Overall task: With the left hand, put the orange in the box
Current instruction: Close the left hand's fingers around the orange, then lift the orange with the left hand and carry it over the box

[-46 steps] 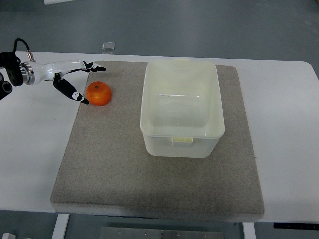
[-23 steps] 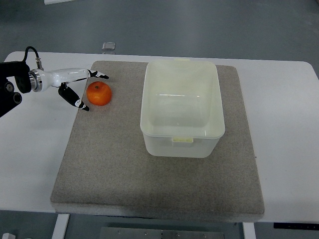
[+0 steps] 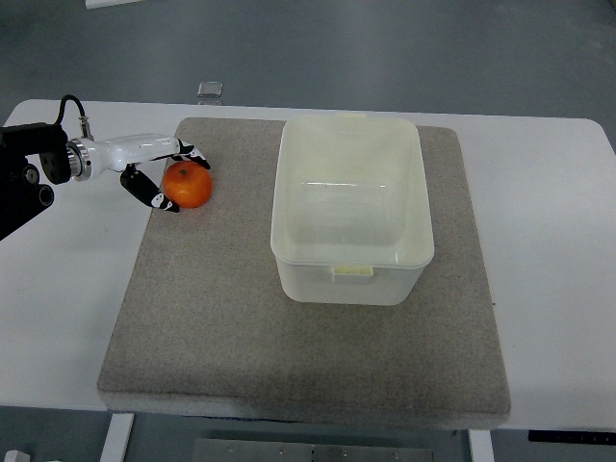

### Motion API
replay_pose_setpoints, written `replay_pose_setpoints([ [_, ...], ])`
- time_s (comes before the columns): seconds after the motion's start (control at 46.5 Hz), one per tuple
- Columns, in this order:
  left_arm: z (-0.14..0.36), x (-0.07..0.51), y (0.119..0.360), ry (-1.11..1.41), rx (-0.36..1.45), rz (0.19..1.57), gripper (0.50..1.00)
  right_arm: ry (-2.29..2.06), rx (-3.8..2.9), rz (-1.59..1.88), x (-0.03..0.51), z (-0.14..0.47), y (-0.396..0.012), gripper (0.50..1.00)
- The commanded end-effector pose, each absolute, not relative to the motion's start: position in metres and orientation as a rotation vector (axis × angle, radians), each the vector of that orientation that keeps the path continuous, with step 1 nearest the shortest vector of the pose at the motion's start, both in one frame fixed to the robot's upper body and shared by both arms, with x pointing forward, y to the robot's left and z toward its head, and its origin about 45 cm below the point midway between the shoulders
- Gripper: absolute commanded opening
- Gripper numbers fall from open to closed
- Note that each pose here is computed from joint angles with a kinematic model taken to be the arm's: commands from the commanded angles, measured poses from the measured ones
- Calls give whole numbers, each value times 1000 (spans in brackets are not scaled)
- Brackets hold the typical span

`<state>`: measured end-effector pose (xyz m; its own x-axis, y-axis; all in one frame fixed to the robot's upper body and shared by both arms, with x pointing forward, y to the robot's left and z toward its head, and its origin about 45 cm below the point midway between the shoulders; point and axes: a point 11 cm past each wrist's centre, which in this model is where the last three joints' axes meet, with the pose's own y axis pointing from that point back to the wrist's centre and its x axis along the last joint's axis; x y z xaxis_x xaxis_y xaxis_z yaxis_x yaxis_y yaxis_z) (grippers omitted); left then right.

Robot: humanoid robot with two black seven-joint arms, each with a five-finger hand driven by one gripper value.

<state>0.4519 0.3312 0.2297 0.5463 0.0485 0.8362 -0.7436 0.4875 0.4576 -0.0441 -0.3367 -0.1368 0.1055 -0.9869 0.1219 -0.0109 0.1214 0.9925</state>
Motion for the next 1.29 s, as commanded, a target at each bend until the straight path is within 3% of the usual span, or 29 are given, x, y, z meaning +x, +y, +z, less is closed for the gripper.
replay_pose_setpoints([
  [0.0, 229, 451, 330, -888, 963, 538, 500, -1189, 1171, -1040, -44, -137, -337, 932],
  [0.258, 238, 455, 329, -905, 955, 545, 500, -1190, 1170, -1041, -44, -137, -337, 932],
  [0.538, 295, 461, 328, -993, 891, 571, 500, -1189, 1171, -1040, -44, -137, -337, 932],
  [0.688, 322, 460, 299, -1050, 824, 520, 500, -1189, 1171, -1040, -44, -137, -337, 932],
  [1.032, 383, 433, 207, -1169, 573, 361, 500, -1189, 1171, -1040, -44, -137, -337, 930],
  [1.269, 368, 418, 147, -1168, 473, 253, 500, -1189, 1171, -1040, -44, -137, -337, 932],
])
